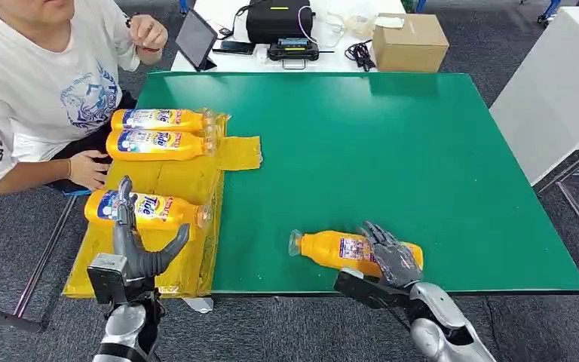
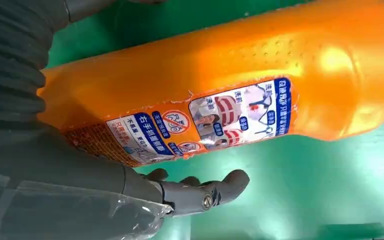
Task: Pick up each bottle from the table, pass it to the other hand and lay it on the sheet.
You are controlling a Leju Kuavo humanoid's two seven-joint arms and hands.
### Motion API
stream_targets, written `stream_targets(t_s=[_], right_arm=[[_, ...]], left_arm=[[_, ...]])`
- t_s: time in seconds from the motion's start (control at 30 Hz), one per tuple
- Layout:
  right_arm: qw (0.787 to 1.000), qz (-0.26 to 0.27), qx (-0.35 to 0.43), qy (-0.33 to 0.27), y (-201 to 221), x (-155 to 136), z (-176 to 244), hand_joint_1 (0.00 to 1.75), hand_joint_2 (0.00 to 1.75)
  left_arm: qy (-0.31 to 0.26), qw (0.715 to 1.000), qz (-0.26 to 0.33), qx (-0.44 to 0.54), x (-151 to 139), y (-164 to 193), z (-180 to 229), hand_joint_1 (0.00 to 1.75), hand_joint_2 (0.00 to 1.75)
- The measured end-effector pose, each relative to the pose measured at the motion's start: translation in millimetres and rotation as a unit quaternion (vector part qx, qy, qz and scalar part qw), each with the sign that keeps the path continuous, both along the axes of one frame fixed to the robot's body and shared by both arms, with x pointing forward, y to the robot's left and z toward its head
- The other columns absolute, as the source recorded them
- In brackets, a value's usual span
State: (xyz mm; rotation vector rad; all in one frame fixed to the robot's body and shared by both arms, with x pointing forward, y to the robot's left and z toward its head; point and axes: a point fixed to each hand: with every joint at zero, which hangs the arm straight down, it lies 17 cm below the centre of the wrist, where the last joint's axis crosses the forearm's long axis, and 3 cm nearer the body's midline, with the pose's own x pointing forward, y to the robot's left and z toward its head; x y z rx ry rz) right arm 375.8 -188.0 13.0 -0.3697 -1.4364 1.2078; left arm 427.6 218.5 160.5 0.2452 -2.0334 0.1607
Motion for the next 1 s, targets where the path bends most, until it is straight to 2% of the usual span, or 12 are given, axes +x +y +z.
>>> stream_targets(t_s=[0.3,0.53,0.57,0.6,0.63,1.0], right_arm=[[1.000,0.000,-0.006,0.012,0,-1,-5,0.00,1.75],[0.999,-0.012,-0.044,0.026,-16,-2,-16,0.00,1.75],[0.998,-0.012,-0.049,0.029,-18,-3,-18,0.35,1.75],[0.998,-0.013,-0.055,0.031,-22,-3,-19,1.29,1.75],[0.998,-0.014,-0.060,0.033,-25,-3,-21,1.75,1.75],[0.994,-0.021,-0.094,0.056,-46,-10,-35,1.75,1.75]], left_arm=[[0.009,1.000,-0.015,-0.004,5,-13,-5,0.00,1.75],[0.021,0.999,-0.027,-0.006,9,-19,-15,0.00,1.75],[0.023,0.999,-0.028,-0.006,9,-20,-15,0.00,1.75],[0.025,0.999,-0.029,-0.006,9,-21,-17,0.00,1.75],[0.026,0.999,-0.030,-0.007,9,-21,-18,0.00,1.75],[0.035,0.999,-0.024,-0.016,12,-21,-24,0.00,1.75]])
